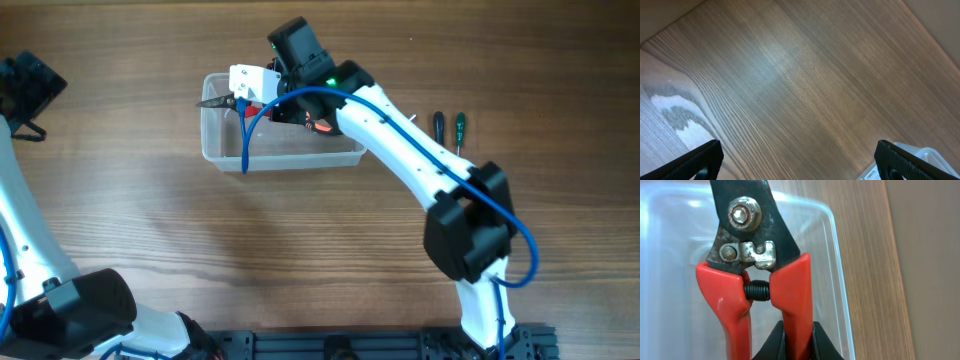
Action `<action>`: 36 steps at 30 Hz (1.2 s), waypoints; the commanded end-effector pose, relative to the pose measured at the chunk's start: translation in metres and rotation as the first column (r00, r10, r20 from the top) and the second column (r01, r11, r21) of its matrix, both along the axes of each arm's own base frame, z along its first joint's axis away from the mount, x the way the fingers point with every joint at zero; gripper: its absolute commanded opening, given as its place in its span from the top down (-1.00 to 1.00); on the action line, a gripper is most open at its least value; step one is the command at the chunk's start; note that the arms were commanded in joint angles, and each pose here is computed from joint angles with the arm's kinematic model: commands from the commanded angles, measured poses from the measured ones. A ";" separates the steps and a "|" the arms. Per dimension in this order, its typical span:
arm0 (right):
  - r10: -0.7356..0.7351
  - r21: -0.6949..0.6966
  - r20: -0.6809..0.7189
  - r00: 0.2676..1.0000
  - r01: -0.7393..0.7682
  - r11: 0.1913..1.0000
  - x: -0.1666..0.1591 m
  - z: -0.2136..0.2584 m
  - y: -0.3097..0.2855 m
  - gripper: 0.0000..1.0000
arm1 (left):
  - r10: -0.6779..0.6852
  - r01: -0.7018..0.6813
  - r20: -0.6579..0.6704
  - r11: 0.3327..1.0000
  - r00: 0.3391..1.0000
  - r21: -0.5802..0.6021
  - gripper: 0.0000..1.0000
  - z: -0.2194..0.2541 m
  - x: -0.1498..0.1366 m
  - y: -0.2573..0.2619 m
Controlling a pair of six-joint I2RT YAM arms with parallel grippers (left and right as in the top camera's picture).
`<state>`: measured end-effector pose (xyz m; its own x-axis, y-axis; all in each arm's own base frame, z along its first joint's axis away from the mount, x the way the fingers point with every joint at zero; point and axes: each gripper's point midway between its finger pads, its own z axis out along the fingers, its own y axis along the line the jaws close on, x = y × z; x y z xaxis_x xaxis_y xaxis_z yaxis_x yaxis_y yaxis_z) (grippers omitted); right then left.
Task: Pack container
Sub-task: 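Carry the snips into the container and lower them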
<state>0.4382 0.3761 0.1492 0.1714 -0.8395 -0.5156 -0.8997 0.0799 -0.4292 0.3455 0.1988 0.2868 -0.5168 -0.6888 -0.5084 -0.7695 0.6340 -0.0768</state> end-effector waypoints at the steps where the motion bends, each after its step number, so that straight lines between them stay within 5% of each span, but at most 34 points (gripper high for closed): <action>1: -0.014 -0.009 0.052 0.999 0.015 1.000 0.016 -0.008 0.003 0.91 | -0.014 0.014 -0.001 1.000 1.000 -0.003 -1.00 0.000 0.000 0.000; 21: -0.087 -0.054 -0.057 0.995 0.084 0.995 0.038 -0.076 -0.023 0.91 | -0.014 0.014 -0.001 1.000 1.000 -0.003 -0.99 0.000 0.000 0.000; 24: -0.085 -0.038 -0.076 0.994 0.082 0.996 0.036 -0.076 -0.020 0.71 | -0.014 0.014 -0.001 1.000 1.000 -0.003 -1.00 0.000 0.000 0.000; 30: -0.124 -0.023 -0.097 0.987 0.123 0.992 0.036 -0.076 -0.020 -0.20 | -0.014 0.014 -0.001 1.000 1.000 -0.003 -1.00 0.000 0.000 0.000; 36: -0.394 0.039 -0.080 0.916 0.398 0.917 0.056 -0.033 -0.040 -0.36 | -0.014 0.014 -0.001 1.000 1.000 -0.003 -0.99 0.000 0.000 0.000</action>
<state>0.4801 0.3466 0.0737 -0.0557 -0.8607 -0.5060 -0.9064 0.2562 -0.3359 0.3455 0.1988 0.2868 -0.5168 -0.6888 -0.5084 -0.7695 0.6340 -0.0768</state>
